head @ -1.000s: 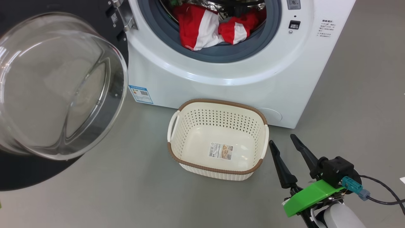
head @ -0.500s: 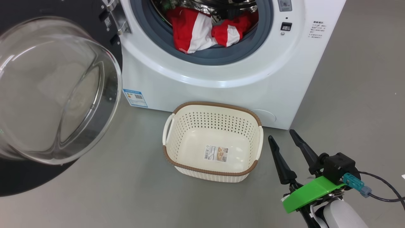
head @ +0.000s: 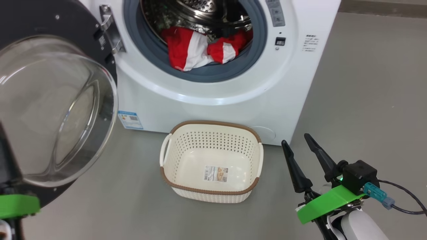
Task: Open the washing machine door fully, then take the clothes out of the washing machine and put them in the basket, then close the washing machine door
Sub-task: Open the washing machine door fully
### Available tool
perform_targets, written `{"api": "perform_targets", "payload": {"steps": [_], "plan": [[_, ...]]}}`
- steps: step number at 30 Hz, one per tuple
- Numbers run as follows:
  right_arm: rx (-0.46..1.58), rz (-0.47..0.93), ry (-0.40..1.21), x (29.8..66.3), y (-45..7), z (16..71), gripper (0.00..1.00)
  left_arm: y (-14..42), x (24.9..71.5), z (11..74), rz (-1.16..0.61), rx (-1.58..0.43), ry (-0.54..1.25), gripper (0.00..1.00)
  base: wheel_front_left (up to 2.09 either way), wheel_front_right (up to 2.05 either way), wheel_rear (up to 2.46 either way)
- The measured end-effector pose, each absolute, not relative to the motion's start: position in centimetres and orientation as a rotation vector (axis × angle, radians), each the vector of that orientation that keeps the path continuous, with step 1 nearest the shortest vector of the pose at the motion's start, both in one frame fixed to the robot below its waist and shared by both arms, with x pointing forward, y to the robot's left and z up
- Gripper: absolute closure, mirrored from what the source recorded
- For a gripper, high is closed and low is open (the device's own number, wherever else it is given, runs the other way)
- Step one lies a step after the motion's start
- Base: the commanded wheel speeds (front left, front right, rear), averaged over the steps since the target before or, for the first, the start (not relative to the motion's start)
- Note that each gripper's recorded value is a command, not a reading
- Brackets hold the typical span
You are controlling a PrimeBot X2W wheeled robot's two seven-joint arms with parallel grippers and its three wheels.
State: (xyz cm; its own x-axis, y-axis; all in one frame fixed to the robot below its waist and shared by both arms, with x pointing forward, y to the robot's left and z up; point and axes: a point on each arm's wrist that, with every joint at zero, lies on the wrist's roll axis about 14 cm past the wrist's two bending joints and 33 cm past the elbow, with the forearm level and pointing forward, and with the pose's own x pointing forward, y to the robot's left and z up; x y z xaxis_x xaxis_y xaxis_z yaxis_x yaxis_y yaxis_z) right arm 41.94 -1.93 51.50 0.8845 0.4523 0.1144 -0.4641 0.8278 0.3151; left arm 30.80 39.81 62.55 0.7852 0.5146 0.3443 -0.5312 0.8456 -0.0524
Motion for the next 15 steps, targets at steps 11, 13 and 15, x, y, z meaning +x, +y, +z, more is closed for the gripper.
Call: {"api": "perform_targets", "payload": {"steps": [11, 13, 15], "plan": [[0.315, 0.383, -0.117, 41.0, -6.2, 53.7, 0.0, 31.2, 33.5, 61.8, 0.327, -0.053, -0.378, 0.0, 0.0, 0.0, 0.0], [0.305, 0.361, -0.133, 40.9, -7.1, 54.1, 0.0, 29.7, 34.1, 60.9, 0.283, -0.069, -0.355, 0.0, 0.0, 0.0, 0.0], [0.295, 0.334, -0.147, 40.8, -8.1, 54.4, 0.0, 28.2, 34.8, 60.0, 0.226, -0.075, -0.329, 0.0, 0.0, 0.0, 0.0]]}}
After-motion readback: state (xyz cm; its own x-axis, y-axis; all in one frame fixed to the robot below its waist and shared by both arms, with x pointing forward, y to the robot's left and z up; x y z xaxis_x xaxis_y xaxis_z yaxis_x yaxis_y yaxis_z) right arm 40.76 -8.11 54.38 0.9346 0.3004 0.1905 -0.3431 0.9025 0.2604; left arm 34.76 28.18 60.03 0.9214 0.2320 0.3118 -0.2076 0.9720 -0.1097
